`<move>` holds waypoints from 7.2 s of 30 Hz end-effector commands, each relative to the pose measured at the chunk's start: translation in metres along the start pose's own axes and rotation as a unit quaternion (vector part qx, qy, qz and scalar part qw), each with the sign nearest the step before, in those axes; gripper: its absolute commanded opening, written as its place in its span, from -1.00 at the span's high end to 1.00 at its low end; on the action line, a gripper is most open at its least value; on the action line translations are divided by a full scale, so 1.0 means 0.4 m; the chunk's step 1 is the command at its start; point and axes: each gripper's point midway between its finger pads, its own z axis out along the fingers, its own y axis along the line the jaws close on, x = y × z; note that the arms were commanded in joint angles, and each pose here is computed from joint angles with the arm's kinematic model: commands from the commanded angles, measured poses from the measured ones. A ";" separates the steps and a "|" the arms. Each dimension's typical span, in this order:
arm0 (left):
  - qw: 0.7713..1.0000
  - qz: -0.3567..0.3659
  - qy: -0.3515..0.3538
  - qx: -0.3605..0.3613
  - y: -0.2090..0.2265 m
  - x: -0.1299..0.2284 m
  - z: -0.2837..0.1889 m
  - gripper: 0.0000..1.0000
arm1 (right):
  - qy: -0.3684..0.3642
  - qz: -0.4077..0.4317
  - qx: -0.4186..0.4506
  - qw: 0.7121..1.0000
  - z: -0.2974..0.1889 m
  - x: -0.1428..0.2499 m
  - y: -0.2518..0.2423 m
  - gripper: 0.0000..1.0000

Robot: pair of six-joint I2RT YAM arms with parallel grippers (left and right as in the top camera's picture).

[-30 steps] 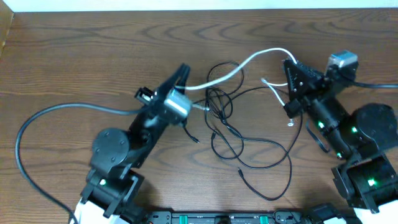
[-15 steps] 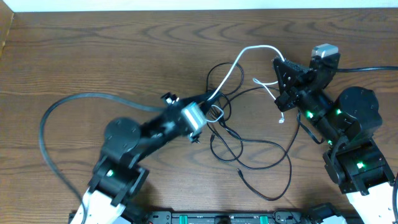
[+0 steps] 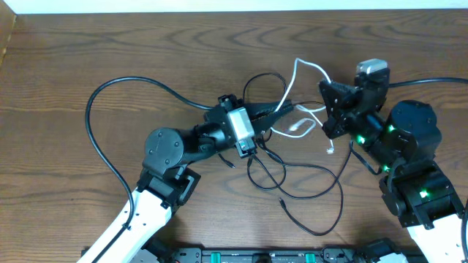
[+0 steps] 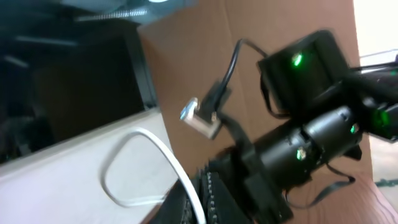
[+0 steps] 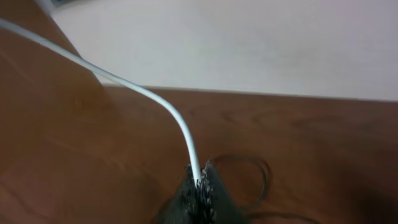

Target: Untangle cables

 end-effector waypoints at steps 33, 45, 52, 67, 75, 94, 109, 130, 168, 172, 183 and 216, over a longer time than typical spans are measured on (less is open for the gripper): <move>0.993 0.046 -0.040 -0.099 0.131 -0.075 -0.052 0.85 | 0.131 -0.141 -0.430 0.882 0.015 0.231 0.242 0.38; 0.993 0.046 -0.040 -0.101 0.132 -0.074 -0.052 0.85 | 0.136 -0.122 -0.499 0.847 -0.011 0.252 0.284 0.20; 0.991 0.055 -0.035 -0.115 0.156 -0.073 -0.067 0.85 | 0.122 -0.125 -0.530 0.830 -0.036 0.245 0.299 0.19; 0.993 0.024 -0.031 -0.109 0.154 -0.058 -0.062 0.85 | 0.113 -0.151 -0.551 0.813 -0.042 0.254 0.347 0.06; 0.998 0.007 -0.039 -0.056 0.075 -0.061 -0.021 0.85 | 0.127 -0.180 -0.494 0.841 0.014 0.281 0.340 0.20; 0.999 -0.008 -0.049 0.003 -0.020 -0.069 0.017 0.85 | 0.060 -0.234 -0.472 0.848 0.054 0.224 0.340 0.51; 0.999 -0.006 -0.047 0.003 -0.020 -0.065 0.017 0.53 | 0.059 -0.233 -0.466 0.851 0.058 0.218 0.328 0.98; 0.999 -0.016 -0.024 0.043 -0.041 -0.040 0.007 -0.96 | 0.013 -0.160 -0.299 0.941 0.127 0.057 0.067 0.98; 0.989 -0.114 0.092 0.037 -0.041 0.113 -0.007 -0.95 | -0.111 0.644 0.539 0.531 -0.493 0.488 -1.082 -0.99; 0.989 -0.113 0.092 0.036 -0.041 0.113 -0.007 -0.96 | -0.090 0.705 0.491 0.504 -0.444 0.546 -1.074 -0.99; 0.989 -0.113 0.092 0.037 -0.041 0.113 -0.007 -0.96 | -0.053 0.778 0.351 0.519 -0.328 0.536 -1.023 -0.98; 0.988 -0.116 0.095 0.036 -0.040 0.119 -0.006 -0.96 | 0.186 0.439 0.545 0.690 -0.302 0.615 -1.010 -0.99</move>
